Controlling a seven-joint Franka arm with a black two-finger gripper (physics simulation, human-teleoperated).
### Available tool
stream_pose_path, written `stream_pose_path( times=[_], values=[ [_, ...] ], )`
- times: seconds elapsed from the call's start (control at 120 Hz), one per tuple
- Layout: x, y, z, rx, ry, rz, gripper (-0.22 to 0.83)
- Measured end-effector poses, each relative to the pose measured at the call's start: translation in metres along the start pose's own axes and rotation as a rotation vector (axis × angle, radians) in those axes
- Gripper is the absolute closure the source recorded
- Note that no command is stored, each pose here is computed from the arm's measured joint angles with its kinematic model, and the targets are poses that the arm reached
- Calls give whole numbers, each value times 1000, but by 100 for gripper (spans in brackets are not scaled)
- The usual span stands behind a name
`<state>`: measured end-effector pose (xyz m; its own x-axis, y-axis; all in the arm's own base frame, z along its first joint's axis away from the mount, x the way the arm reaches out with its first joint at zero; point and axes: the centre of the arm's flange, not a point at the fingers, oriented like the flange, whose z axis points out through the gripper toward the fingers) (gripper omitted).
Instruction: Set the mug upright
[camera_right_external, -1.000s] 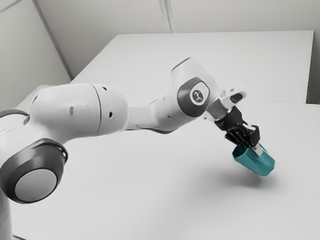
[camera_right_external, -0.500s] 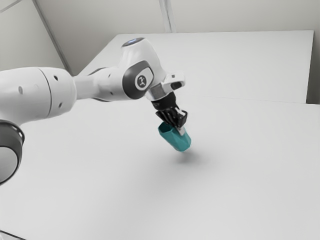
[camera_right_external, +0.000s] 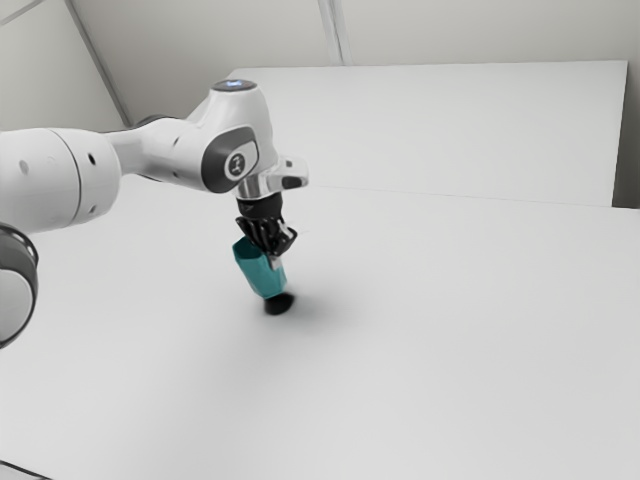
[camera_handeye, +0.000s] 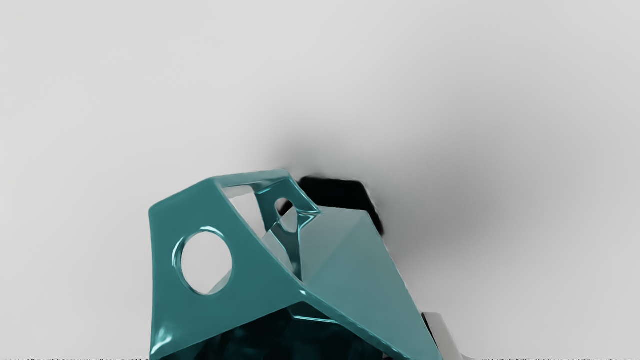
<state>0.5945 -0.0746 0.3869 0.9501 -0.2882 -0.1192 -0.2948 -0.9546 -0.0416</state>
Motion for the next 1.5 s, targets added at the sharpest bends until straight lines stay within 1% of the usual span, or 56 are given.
stream_pose_path(
  times=[0.192, 0.308, 0.5, 0.533, 0.65, 0.708, 0.783, 0.867, 1.033, 1.183, 1.267, 1.408, 1.5],
  values=[
    [4, -16, 27, 23, -47, -8, 79],
    [8, -19, 39, 28, -48, -9, 79],
    [9, -25, 41, 27, -35, -18, 78],
    [9, -25, 41, 26, -34, -18, 73],
    [9, -26, 42, 18, -31, -20, 46],
    [8, -27, 41, 16, -29, -20, 35],
    [8, -28, 39, 16, -24, -19, 25],
    [8, -24, 33, 18, -13, -12, 17],
    [4, -19, 2, 18, 39, -7, 8],
    [-1, -23, -52, 21, 126, -23, 4],
    [-7, -28, -75, 21, 146, -41, 3],
    [-28, -49, -114, 39, 173, -82, 1],
    [-39, -64, -151, 61, 187, -110, 1]
  ],
)
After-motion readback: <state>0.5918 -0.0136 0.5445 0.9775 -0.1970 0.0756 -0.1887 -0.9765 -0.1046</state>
